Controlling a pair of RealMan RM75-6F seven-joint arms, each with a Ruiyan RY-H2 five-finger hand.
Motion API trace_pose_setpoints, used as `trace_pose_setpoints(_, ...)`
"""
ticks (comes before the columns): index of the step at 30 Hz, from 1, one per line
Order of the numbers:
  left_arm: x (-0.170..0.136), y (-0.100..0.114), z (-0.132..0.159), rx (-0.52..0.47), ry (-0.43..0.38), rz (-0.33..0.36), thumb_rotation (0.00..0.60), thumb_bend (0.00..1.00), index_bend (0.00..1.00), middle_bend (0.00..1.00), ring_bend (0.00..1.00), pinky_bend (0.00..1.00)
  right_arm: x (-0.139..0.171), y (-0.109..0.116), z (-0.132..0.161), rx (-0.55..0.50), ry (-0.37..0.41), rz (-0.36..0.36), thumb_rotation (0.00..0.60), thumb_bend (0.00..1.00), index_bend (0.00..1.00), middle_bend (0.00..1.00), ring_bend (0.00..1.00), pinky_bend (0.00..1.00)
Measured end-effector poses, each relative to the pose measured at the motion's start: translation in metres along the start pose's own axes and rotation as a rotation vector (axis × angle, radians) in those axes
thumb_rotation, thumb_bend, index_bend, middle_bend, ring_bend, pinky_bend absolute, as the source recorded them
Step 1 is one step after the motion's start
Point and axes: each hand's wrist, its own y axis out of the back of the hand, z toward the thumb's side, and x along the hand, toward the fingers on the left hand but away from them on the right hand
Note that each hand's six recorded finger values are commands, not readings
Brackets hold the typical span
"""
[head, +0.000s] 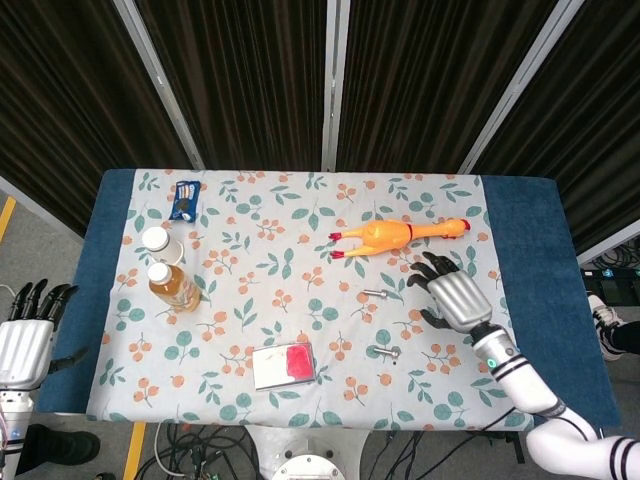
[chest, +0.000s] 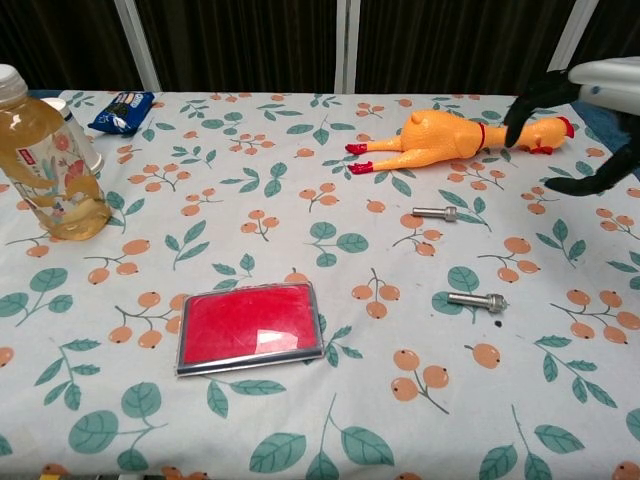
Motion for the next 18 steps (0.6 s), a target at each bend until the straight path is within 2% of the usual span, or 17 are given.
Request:
trace_pose_setpoints(2,0.000,0.000,-0.001,-0.002,0.001,-0.001,0.600,0.00,0.14,0.15,0.00,0.00,-0.015,-0.006,0.009,0.024,0.004,0.014,0.600,0.24,0.36,0.16,0.00,0.01)
trace_pose_setpoints(11,0.000,-0.001,-0.003,-0.003,0.002,-0.005,0.600,0.00,0.14,0.15,0.00,0.00,-0.070,-0.033,0.044,0.146,0.000,0.055,0.600,0.27,0.36,0.14,0.00,0.00)
trace_pose_setpoints(18,-0.002,-0.002,-0.006,-0.007,0.007,-0.009,0.600,0.00,0.14,0.15,0.00,0.00,-0.092,-0.048,0.061,0.187,-0.006,0.077,0.600,0.27,0.37,0.14,0.00,0.00)
